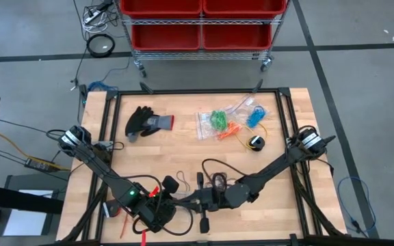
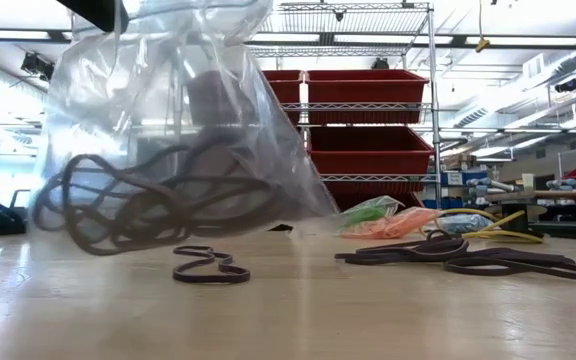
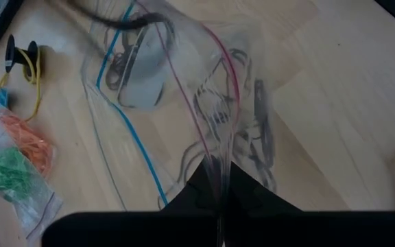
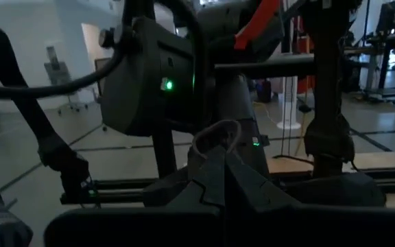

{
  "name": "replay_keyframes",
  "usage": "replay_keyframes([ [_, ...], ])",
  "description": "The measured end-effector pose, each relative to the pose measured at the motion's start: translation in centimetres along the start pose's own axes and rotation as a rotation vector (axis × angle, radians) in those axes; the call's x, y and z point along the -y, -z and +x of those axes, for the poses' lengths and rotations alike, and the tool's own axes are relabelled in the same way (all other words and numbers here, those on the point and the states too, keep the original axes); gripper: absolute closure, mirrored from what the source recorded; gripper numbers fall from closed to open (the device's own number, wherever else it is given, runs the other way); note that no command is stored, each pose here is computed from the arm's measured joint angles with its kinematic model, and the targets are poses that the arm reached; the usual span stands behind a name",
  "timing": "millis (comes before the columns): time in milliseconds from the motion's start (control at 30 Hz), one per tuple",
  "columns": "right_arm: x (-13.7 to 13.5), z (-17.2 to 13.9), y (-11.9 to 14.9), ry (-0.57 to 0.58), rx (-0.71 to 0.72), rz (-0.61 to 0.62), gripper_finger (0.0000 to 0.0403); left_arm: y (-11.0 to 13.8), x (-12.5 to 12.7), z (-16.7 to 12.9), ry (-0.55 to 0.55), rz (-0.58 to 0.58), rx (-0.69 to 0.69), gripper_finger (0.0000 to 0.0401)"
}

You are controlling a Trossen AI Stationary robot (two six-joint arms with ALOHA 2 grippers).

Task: Sort rubber bands
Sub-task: Put the black rubber band into the transparent zip bag

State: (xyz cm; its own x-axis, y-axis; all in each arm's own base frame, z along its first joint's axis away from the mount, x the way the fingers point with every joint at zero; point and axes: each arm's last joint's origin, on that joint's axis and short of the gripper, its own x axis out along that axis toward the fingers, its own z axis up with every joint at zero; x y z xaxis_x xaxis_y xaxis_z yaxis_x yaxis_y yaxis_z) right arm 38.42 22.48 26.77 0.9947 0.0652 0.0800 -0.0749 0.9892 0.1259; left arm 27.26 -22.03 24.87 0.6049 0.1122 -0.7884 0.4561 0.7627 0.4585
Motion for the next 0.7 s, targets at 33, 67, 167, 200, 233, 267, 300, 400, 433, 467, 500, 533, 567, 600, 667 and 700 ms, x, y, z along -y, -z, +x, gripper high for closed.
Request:
replay_keyframes([
  [33, 0.0, 0.1, 0.0, 0.001, -0.012, -0.007, 0.0403, 0.0, 0.0, 0.0, 0.0, 0.0, 0.0, 0.0399],
  [67, -0.1, 0.1, 0.0, 0.001, -0.019, -0.009, 0.0403, 0.0, 0.0, 0.0, 0.0, 0.0, 0.0, 0.0399],
  [167, -0.1, 0.2, -0.1, 0.0, -0.026, -0.005, 0.0403, 0.0, 0.0, 0.0, 0.001, 0.0, 0.0, 0.0399],
  [200, -0.1, 0.2, 0.0, 0.0, -0.029, -0.006, 0.0403, 0.0, 0.0, 0.0, 0.001, 0.0, 0.0, 0.0399],
  [233, -0.1, 0.2, 0.0, -0.001, -0.03, -0.007, 0.0403, 0.0, 0.0, 0.0, 0.001, 0.0, 0.0, 0.0399],
  [267, -0.1, 0.2, 0.0, -0.001, -0.032, -0.007, 0.0403, 0.0, 0.0, 0.0, 0.001, 0.0, 0.0, 0.0399],
  [300, -0.1, 0.2, 0.1, 0.0, -0.039, -0.006, 0.0403, 0.0, 0.0, 0.0, 0.002, 0.0, 0.0, 0.0399],
  [400, -0.1, 0.2, 0.4, 0.003, -0.067, -0.005, 0.0403, 0.0, 0.0, 0.0, 0.003, 0.0, 0.0, 0.0399],
  [433, -0.1, 0.1, 0.4, 0.004, -0.071, 0.0, 0.0403, 0.0, 0.0, 0.0, 0.003, 0.0, 0.0, 0.0399],
  [467, 0.0, 0.1, 0.5, 0.005, -0.08, 0.007, 0.0403, 0.0, 0.0, 0.0, 0.003, 0.0, 0.0, 0.0399],
  [500, 0.0, 0.1, 0.7, 0.008, -0.094, 0.008, 0.0403, 0.0, 0.0, 0.0, 0.004, 0.001, 0.0, 0.0399],
  [533, 0.0, 0.1, 0.8, 0.012, -0.107, 0.011, 0.0403, 0.0, 0.0, 0.0, 0.005, 0.001, -0.001, 0.0399],
  [567, 0.0, 0.1, 1.0, 0.02, -0.123, 0.009, 0.0403, 0.0, 0.0, 0.0, 0.005, 0.001, -0.001, 0.0399],
  [600, 0.1, 0.1, 1.1, 0.027, -0.137, 0.006, 0.0403, 0.0, 0.0, 0.0, 0.005, 0.0, 0.001, 0.0399],
  [667, 0.2, 0.0, 1.5, 0.035, -0.173, 0.01, 0.0403, 0.0, 0.0, 0.0, 0.004, 0.0, 0.002, 0.0399],
  [700, 0.2, 0.0, 1.7, 0.039, -0.192, 0.015, 0.0403, 0.0, 0.0, 0.0, 0.004, 0.0, 0.001, 0.0399],
])
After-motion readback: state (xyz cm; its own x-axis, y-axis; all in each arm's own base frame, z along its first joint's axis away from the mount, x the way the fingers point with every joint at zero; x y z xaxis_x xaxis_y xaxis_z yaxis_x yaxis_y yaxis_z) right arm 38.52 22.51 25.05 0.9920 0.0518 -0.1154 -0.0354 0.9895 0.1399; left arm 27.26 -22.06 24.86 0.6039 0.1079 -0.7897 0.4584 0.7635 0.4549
